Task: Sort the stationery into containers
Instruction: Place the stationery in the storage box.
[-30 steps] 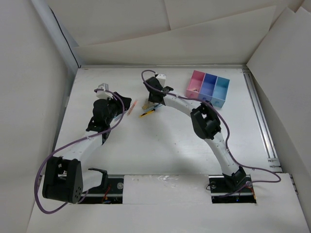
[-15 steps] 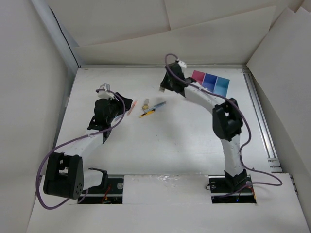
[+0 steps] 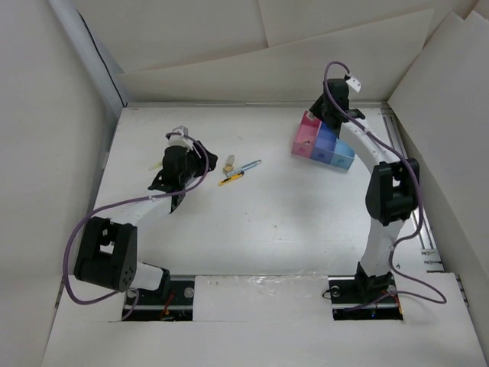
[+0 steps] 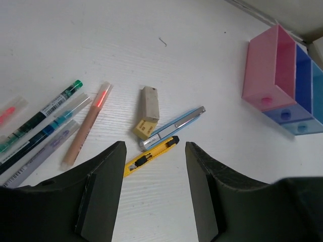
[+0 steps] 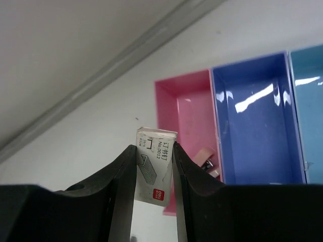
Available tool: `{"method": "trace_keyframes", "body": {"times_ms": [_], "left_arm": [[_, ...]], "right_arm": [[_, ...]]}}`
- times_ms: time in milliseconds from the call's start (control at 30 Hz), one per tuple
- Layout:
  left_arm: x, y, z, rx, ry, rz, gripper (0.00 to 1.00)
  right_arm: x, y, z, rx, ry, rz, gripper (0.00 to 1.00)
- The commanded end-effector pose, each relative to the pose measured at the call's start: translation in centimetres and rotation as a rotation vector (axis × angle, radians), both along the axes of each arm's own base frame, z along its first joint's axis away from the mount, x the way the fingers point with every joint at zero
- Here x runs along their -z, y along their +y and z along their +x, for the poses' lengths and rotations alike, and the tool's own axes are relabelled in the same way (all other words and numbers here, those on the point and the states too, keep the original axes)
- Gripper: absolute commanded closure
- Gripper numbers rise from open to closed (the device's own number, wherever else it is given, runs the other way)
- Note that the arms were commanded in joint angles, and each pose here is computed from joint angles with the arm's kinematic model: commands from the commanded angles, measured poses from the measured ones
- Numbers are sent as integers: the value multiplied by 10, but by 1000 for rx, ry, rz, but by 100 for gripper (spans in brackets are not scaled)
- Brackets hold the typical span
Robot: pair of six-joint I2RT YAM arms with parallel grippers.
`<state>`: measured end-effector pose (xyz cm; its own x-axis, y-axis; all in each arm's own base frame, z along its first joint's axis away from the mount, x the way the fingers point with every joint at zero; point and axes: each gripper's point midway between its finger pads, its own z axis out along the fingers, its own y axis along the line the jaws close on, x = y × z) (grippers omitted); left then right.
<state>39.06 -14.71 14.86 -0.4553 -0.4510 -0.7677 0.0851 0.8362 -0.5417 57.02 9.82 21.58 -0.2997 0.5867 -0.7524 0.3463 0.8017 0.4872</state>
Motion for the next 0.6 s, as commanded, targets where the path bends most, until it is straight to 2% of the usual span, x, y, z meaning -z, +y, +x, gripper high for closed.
{"method": "trace_keyframes", "body": {"times_ms": [0, 167, 267, 300, 433, 500, 567], "left_arm": [[-8, 0, 13, -16, -21, 32, 53], [6, -17, 20, -18, 35, 131, 53], [9, -34, 23, -20, 50, 184, 51], [7, -40, 23, -9, 46, 183, 51], [8, -42, 31, -17, 58, 192, 50], [12, -40, 32, -26, 77, 207, 50], [16, -38, 36, -35, 85, 227, 50]], "right_arm": [[30, 3, -2, -14, 75, -60, 92], [44, -4, 3, 0, 115, -114, 92], [51, -3, 3, -1, 126, -117, 85], [57, -3, 4, -1, 136, -119, 82], [61, 3, 1, -18, 145, -117, 60], [61, 7, -4, -27, 139, -117, 54], [42, 11, -5, -40, 92, -87, 48]]}}
